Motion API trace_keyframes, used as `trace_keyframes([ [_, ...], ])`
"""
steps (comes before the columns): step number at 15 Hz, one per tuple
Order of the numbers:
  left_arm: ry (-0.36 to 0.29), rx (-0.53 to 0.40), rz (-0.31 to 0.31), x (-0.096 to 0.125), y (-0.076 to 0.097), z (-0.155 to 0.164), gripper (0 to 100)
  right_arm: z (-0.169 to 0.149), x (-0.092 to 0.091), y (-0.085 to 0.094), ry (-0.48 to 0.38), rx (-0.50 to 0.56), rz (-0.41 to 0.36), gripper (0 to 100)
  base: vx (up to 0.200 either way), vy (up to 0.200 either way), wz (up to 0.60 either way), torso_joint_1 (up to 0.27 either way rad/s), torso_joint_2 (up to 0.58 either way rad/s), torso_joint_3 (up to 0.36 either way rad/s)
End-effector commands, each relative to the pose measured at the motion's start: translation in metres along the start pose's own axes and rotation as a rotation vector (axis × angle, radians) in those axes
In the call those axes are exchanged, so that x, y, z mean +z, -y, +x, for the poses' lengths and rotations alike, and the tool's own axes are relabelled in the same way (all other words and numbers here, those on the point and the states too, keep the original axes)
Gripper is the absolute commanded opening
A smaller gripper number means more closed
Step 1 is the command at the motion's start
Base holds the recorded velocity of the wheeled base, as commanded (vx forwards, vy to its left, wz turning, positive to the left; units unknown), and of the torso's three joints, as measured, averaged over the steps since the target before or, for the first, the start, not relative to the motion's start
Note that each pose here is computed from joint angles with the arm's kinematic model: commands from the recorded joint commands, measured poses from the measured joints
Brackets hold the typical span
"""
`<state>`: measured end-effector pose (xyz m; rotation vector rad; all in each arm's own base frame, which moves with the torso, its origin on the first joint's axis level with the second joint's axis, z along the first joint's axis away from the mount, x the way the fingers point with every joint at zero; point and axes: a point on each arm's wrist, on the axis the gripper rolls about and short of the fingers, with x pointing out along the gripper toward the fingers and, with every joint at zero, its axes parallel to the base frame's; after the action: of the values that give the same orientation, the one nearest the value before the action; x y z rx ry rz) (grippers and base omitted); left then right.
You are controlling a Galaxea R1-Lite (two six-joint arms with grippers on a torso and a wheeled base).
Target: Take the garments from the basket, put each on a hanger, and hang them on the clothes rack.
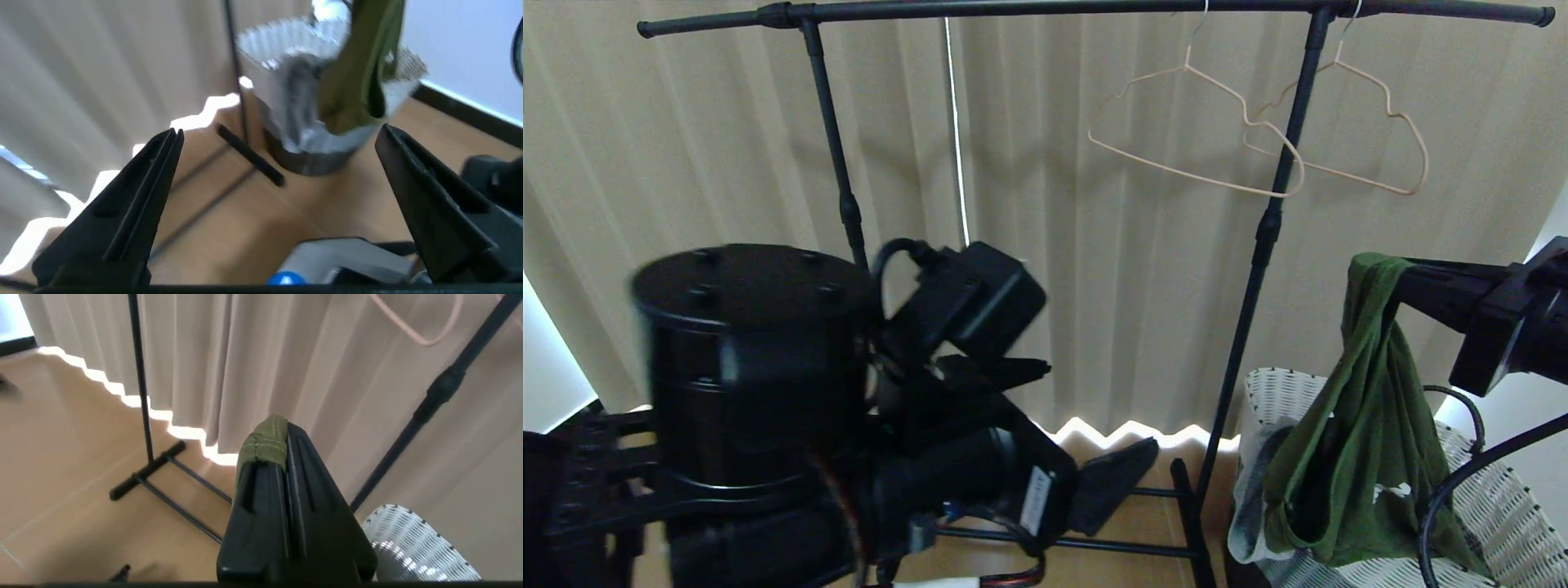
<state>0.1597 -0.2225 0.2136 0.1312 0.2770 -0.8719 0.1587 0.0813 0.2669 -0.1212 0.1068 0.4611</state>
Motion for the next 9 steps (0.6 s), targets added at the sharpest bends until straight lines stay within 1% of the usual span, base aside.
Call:
trace_keyframes([
  [1,-0.089,-0.030,0.014,-0.015,0.027,0.051,100,-0.010,0.004,0.000,0.034,-0.002,0.007,0,0.000,0.000,0.00,0.000,0.00,0.000],
  [2,-0.130,-0.057,0.005,-0.026,0.041,0.072,100,-0.016,0.007,0.001,0.055,-0.005,0.020,0,0.000,0.000,0.00,0.000,0.00,0.000],
  [3,-0.140,-0.065,-0.004,-0.028,0.046,0.079,100,-0.018,0.008,0.001,0.060,-0.004,0.020,0,0.000,0.000,0.00,0.000,0.00,0.000],
  [4,-0.141,-0.085,-0.045,-0.029,0.059,0.099,100,-0.020,0.007,0.001,0.064,0.010,0.021,0,0.000,0.000,0.00,0.000,0.00,0.000],
  [5,-0.137,-0.087,-0.059,-0.028,0.062,0.105,100,-0.020,0.007,0.000,0.063,0.022,0.020,0,0.000,0.000,0.00,0.000,0.00,0.000],
  [6,-0.119,-0.092,-0.090,-0.023,0.067,0.119,100,-0.020,0.004,-0.001,0.056,0.050,0.021,0,0.000,0.000,0.00,0.000,0.00,0.000],
  [7,-0.112,-0.094,-0.109,-0.022,0.070,0.126,100,-0.019,0.003,-0.001,0.053,0.066,0.024,0,0.000,0.000,0.00,0.000,0.00,0.000],
  [9,-0.114,-0.096,-0.135,-0.024,0.074,0.134,100,-0.018,0.002,-0.003,0.049,0.099,0.055,0,0.000,0.000,0.00,0.000,0.00,0.000],
])
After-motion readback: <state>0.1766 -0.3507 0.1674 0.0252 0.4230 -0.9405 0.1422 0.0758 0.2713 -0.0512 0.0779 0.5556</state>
